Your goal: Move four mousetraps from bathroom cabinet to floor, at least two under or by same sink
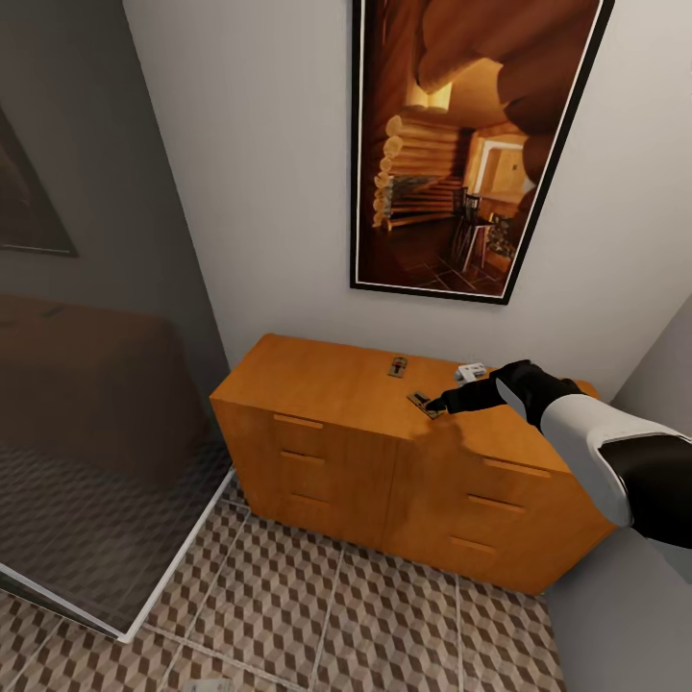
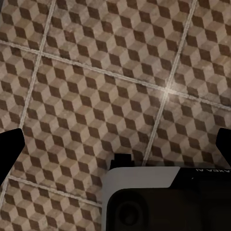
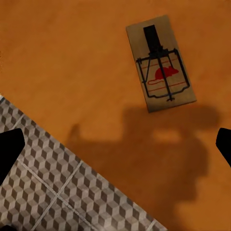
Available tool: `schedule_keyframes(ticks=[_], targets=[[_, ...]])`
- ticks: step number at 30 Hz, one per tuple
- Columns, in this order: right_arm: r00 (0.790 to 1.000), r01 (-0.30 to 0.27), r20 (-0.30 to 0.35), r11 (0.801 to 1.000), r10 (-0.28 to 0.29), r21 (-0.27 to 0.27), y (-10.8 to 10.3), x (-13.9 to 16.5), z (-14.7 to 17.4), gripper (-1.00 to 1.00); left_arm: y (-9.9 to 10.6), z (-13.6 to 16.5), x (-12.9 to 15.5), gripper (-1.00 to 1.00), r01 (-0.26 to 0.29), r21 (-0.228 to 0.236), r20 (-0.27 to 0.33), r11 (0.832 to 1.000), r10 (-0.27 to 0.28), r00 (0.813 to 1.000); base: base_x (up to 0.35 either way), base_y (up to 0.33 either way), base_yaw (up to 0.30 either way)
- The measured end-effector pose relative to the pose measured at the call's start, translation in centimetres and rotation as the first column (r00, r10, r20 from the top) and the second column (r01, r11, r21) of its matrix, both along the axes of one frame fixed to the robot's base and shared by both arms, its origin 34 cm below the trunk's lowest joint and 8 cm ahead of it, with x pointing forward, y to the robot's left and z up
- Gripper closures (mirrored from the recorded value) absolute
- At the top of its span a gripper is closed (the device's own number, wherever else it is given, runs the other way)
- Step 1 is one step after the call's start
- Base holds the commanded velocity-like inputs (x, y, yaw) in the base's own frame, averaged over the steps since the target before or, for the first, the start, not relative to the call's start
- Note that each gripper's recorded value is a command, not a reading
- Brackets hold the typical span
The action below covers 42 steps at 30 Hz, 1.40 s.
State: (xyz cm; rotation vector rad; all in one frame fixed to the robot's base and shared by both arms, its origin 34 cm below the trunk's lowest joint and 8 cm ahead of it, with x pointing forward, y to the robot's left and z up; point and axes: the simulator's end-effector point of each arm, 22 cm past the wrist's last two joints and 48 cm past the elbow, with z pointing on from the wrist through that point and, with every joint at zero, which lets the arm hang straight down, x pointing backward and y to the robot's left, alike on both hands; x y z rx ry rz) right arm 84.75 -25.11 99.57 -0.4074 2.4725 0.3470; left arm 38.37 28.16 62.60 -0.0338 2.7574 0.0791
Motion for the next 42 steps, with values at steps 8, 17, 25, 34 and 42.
schedule_keyframes(ticks=[8,17,25,34,42], targets=[[1.0,0.0,0.0,1.0,0.0,0.0,0.0,-0.02,0.01,-1.0,0.0,0.01,-0.01,-1.0,0.0,0.0,0.0,1.0,0.0,1.0,0.069,-0.062,0.0],[1.0,0.0,0.0,1.0,0.0,0.0,0.0,-0.03,0.0,-1.0,0.0,0.01,-0.01,-1.0,0.0,0.0,0.0,1.0,0.0,1.0,0.125,-0.141,0.0],[1.0,-0.001,0.001,1.0,0.001,0.002,0.06,0.0,0.02,-1.0,0.0,0.0,0.0,-1.0,0.0,0.0,0.0,1.0,0.0,1.0,0.035,-0.038,0.0],[1.0,-0.001,0.001,1.0,0.001,0.003,0.06,0.0,0.0,-1.0,0.0,0.0,0.0,-1.0,0.0,0.0,0.0,1.0,0.0,1.0,0.003,-0.003,0.0],[1.0,-0.001,0.001,1.0,0.001,0.004,0.14,0.0,0.01,-1.0,0.0,0.0,0.0,-1.0,0.0,0.0,0.0,1.0,0.0,1.0,0.0,0.0,0.0]])
